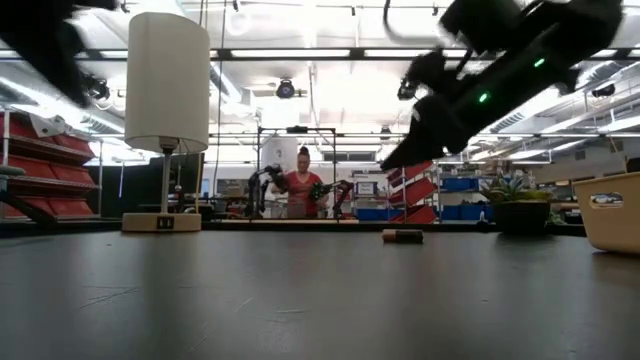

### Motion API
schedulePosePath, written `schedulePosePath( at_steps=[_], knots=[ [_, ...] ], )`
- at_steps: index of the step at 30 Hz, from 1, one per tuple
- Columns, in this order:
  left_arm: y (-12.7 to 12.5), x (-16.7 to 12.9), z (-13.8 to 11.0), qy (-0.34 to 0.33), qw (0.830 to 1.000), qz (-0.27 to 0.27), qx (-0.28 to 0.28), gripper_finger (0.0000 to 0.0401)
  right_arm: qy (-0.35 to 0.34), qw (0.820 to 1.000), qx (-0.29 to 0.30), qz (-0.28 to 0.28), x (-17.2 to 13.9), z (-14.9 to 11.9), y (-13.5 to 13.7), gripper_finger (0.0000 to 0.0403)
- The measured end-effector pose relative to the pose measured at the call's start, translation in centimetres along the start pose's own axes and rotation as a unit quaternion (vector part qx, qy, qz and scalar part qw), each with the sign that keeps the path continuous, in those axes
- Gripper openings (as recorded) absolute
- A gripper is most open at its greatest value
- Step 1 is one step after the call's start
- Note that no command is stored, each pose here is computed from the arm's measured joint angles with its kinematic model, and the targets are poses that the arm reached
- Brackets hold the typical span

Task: Sort batteries
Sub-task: Put the black battery into the yellow bin

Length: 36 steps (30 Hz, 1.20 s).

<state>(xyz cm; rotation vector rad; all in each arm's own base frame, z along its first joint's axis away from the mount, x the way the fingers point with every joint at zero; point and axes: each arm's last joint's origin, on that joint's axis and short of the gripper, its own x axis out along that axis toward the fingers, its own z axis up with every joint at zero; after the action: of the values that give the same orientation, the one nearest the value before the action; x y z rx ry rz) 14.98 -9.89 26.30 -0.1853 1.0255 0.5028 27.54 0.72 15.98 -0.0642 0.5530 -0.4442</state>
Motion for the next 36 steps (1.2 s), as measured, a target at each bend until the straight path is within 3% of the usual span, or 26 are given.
schedulePosePath(
  at_steps=[3, 6, 11, 20, 24, 29, 36],
  knots=[
    [0.0, 1.3, 2.0, -0.027, 0.999, 0.011, 0.042, 0.0218, 0.046, 0.997, 0.044, 0.05, 1.5, -0.5, -2.6, 0.0159],
    [-0.1, 2.4, 4.0, -0.062, 0.995, 0.009, 0.072, 0.0218, 0.087, 0.994, 0.045, 0.058, 2.3, -1.2, -4.5, 0.0163],
    [-0.5, 3.8, 6.5, -0.109, 0.987, 0.006, 0.121, 0.0218, 0.112, 0.987, 0.049, 0.108, 2.3, -1.5, -5.4, 0.019],
    [-0.2, 6.7, 9.6, -0.151, 0.972, 0.036, 0.176, 0.0218, 0.119, 0.988, 0.045, 0.082, 3.1, -2.0, -6.9, 0.0216],
    [0.2, 8.0, 9.8, -0.178, 0.968, 0.037, 0.173, 0.0218, 0.142, 0.984, 0.062, 0.087, 4.3, -3.1, -8.0, 0.0207],
    [0.5, 9.2, 9.3, -0.184, 0.968, 0.027, 0.171, 0.0218, 0.153, 0.981, 0.07, 0.101, 5.7, -4.3, -7.4, 0.0198],
    [0.6, 10.1, 8.9, -0.196, 0.967, 0.021, 0.16, 0.0218, 0.161, 0.982, 0.079, 0.057, 6.8, -5.3, -6.7, 0.0168]
  ],
)
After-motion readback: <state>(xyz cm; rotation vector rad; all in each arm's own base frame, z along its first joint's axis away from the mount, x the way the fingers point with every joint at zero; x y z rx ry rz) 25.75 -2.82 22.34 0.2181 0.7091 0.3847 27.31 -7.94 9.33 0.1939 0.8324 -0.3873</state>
